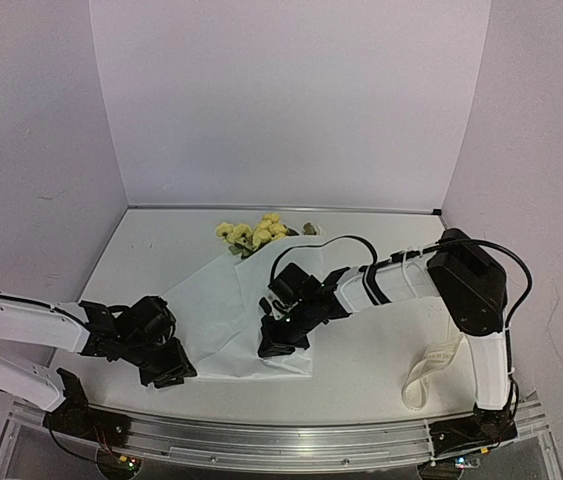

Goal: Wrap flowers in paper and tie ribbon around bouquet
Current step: Pick up the two-thirds-folded wrapping paper from the center of the board.

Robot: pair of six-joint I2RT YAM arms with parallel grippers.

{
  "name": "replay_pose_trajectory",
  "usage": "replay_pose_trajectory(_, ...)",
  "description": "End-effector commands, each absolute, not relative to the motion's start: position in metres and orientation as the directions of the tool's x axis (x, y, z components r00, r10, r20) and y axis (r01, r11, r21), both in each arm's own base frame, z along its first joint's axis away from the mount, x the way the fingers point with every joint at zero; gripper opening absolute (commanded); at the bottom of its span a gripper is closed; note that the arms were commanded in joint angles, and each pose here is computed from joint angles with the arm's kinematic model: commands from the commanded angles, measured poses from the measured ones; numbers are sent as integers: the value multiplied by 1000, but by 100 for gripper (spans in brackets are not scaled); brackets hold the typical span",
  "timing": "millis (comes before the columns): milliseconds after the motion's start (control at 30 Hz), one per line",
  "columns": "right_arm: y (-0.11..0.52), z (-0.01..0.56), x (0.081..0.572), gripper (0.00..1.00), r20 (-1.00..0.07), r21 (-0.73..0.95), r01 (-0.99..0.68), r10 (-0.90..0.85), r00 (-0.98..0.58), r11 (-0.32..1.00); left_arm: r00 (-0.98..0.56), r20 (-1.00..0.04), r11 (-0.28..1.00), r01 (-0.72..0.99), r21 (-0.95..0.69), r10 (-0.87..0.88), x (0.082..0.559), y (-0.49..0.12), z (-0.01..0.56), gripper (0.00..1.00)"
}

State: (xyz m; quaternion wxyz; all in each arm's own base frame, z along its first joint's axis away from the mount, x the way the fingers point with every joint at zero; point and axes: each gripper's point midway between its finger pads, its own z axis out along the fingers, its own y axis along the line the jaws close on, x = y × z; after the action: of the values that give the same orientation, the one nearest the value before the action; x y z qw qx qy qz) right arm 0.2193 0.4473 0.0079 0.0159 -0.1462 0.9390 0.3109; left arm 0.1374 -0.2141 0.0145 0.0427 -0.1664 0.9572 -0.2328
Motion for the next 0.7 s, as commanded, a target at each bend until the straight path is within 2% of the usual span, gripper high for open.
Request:
replay_pose_trajectory(0,441,-13,225,0,-131,512,-281,-250,-959,812,-924,-47,847,-326,-420,-379,148,-209,15,31)
replay_pose_trajectory(100,441,-14,225,0,-134,508,-282,-249,-959,814,-920,-48,846,-337,-414,-390,148,-207,14,27)
replay_pose_trajectory(433,440,-15,227,0,-143,497,-282,-243,-959,821,-906,-98,847,-340,-409,-411,156,-202,22,1)
replay_pose_trajectory(667,441,-13,227,0,-162,484,-306,-260,-952,820,-889,-189,841,-298,-452,-417,172,-202,40,0)
